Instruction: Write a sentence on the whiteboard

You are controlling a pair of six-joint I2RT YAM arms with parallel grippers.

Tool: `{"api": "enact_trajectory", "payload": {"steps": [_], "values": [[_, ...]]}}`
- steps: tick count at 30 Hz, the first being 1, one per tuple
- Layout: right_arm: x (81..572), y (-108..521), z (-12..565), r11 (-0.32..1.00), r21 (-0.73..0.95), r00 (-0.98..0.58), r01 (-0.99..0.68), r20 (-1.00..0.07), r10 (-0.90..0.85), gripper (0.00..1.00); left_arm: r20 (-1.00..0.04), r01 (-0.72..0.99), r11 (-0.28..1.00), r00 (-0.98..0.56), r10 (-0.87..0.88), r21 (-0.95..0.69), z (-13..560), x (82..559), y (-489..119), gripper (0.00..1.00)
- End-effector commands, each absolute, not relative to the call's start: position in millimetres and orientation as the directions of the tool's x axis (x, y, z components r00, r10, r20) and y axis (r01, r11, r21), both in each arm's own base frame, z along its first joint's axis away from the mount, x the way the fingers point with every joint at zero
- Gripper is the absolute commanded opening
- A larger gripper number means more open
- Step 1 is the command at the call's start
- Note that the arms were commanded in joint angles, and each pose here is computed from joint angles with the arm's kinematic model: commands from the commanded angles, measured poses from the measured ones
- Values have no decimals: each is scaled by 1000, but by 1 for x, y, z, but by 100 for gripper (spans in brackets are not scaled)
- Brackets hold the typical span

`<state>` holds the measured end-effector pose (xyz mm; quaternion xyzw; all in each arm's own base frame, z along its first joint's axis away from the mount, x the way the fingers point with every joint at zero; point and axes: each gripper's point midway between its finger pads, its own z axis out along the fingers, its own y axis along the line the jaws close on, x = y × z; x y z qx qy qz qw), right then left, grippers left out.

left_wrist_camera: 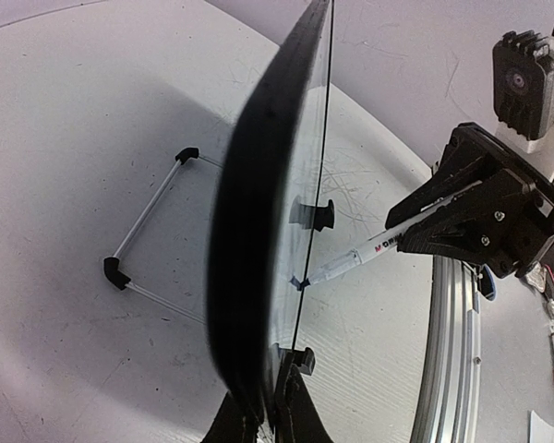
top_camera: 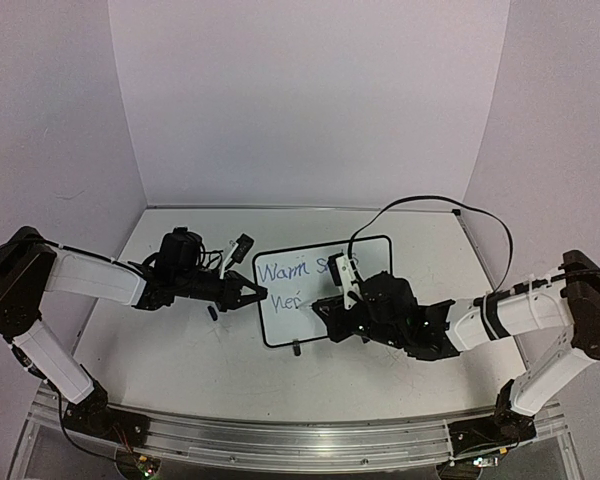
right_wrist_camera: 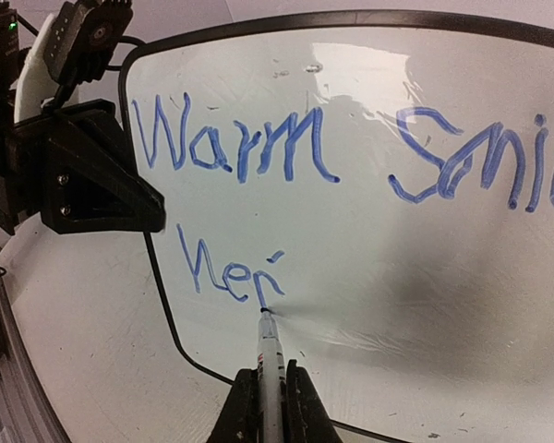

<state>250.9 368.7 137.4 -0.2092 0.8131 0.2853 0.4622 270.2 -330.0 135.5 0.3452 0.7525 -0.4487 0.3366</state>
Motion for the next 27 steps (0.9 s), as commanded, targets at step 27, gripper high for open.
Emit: {"api": "enact_trajectory", "payload": {"steps": [27], "values": [[278,361,168,788,244,-418,-565,-908,-18,0,-824,799,468,-521,222,-379,124,291,-316,0]]}}
